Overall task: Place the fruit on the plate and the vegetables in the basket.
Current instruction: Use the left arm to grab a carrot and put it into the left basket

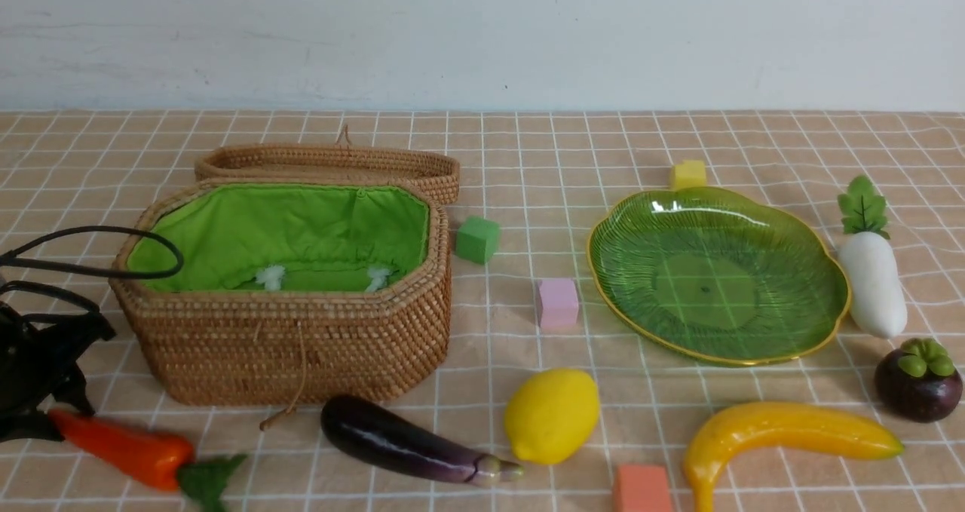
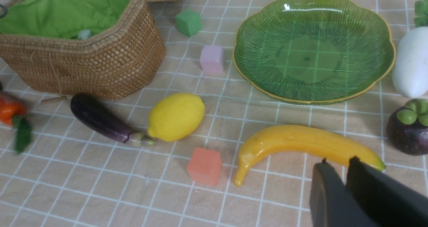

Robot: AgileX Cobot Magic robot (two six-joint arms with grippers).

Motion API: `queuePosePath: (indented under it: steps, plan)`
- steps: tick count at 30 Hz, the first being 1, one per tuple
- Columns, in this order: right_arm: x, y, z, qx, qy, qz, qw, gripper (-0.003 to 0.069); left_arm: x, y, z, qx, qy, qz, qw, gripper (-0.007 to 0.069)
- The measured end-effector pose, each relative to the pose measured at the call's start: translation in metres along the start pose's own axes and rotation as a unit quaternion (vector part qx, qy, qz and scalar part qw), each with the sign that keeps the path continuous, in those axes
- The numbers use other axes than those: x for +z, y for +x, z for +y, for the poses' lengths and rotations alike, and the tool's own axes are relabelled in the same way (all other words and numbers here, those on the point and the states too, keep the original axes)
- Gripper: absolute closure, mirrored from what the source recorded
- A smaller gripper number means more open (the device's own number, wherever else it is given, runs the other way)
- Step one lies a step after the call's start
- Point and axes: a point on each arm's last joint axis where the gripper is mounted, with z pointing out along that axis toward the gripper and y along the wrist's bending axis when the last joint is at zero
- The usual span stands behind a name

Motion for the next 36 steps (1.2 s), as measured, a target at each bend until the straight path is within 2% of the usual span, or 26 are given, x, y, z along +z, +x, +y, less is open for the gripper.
queuePosePath:
  steps: [1, 2, 8, 10, 13, 14, 16, 17, 19, 20, 21, 22, 23, 24, 25, 26, 27, 29, 30, 33, 35, 36]
  plan:
    - [0.0, 0.0, 0.0, 0.0, 0.0, -0.001, 1.0, 0.0547, 0.001, 0.0, 0.0, 0.002, -0.002, 0.001, 1.0, 0.0491]
    - [0.0, 0.0, 0.0, 0.0, 0.0, -0.002, 1.0, 0.0546, 0.001, 0.0, 0.001, 0.006, -0.005, 0.002, 1.0, 0.0522]
    - [0.0, 0.0, 0.0, 0.0, 0.0, -0.002, 1.0, 0.054, -0.008, -0.001, 0.004, 0.041, -0.032, 0.013, 0.999, 0.0519]
    - [0.0, 0.0, 0.0, 0.0, 0.0, -0.002, 1.0, 0.0539, -0.026, -0.006, 0.005, 0.059, -0.045, 0.006, 0.997, 0.0519]
    - [0.0, -0.001, 0.0, 0.0, 0.001, -0.006, 1.0, 0.0538, -0.081, -0.018, -0.004, 0.099, -0.026, -0.062, 0.993, 0.0519]
    - [0.0, -0.002, 0.0, 0.0, 0.001, -0.011, 1.0, 0.0537, -0.103, -0.02, -0.012, 0.13, -0.011, -0.094, 0.987, 0.0519]
    - [0.0, -0.004, 0.0, 0.0, 0.002, -0.02, 1.0, 0.0538, -0.147, -0.018, -0.038, 0.223, 0.031, -0.166, 0.96, 0.0519]
    - [0.0, -0.004, 0.0, 0.0, 0.003, -0.023, 1.0, 0.0536, -0.164, -0.013, -0.054, 0.28, 0.051, -0.195, 0.939, 0.0519]
    - [0.0, -0.005, -0.001, 0.0, 0.003, -0.029, 1.0, 0.0536, -0.189, 0.0, -0.086, 0.408, 0.081, -0.241, 0.877, 0.0519]
    - [0.0, -0.005, -0.001, 0.0, 0.003, -0.029, 1.0, 0.0536, -0.191, 0.001, -0.089, 0.421, 0.083, -0.246, 0.869, 0.0519]
    - [0.0, -0.006, -0.001, 0.0, 0.003, -0.031, 1.0, 0.0536, -0.202, 0.021, -0.121, 0.547, 0.1, -0.272, 0.786, 0.0519]
    - [0.0, -0.006, -0.001, 0.0, 0.004, -0.032, 0.999, 0.0536, -0.203, 0.028, -0.131, 0.586, 0.102, -0.278, 0.754, 0.0519]
    - [0.0, -0.006, -0.001, 0.0, 0.004, -0.033, 0.999, 0.0536, -0.204, 0.042, -0.148, 0.656, 0.103, -0.288, 0.69, 0.0519]
    - [0.0, -0.006, -0.001, 0.0, 0.004, -0.033, 0.999, 0.0536, -0.203, 0.047, -0.153, 0.669, 0.106, -0.287, 0.677, 0.0519]
    - [0.0, -0.006, -0.001, 0.0, 0.004, -0.034, 0.999, 0.0536, -0.199, 0.058, -0.168, 0.729, 0.101, -0.294, 0.61, 0.0519]
    - [0.0, -0.006, -0.001, 0.0, 0.004, -0.034, 0.999, 0.0536, -0.191, 0.067, -0.181, 0.768, 0.095, -0.298, 0.56, 0.0519]
    - [0.0, -0.006, -0.001, 0.0, 0.004, -0.034, 0.999, 0.0536, -0.19, 0.069, -0.184, 0.778, 0.093, -0.299, 0.545, 0.0519]
    - [0.0, -0.006, -0.001, 0.0, 0.004, -0.032, 0.999, 0.0534, -0.17, 0.077, -0.203, 0.814, 0.079, -0.31, 0.484, 0.0519]
    - [0.0, -0.005, -0.001, 0.0, 0.003, -0.029, 1.0, 0.0533, -0.159, 0.079, -0.21, 0.827, 0.073, -0.31, 0.464, 0.0519]
    - [0.0, -0.004, 0.0, 0.0, 0.002, -0.02, 1.0, 0.0531, -0.13, 0.079, -0.219, 0.845, 0.059, -0.295, 0.442, 0.0519]
    - [0.0, -0.003, 0.0, 0.0, 0.002, -0.018, 1.0, 0.0529, -0.121, 0.079, -0.221, 0.849, 0.056, -0.287, 0.44, 0.0519]
    - [0.0, -0.003, 0.0, 0.0, 0.002, -0.015, 1.0, 0.0529, -0.109, 0.079, -0.223, 0.856, 0.05, -0.275, 0.434, 0.0494]
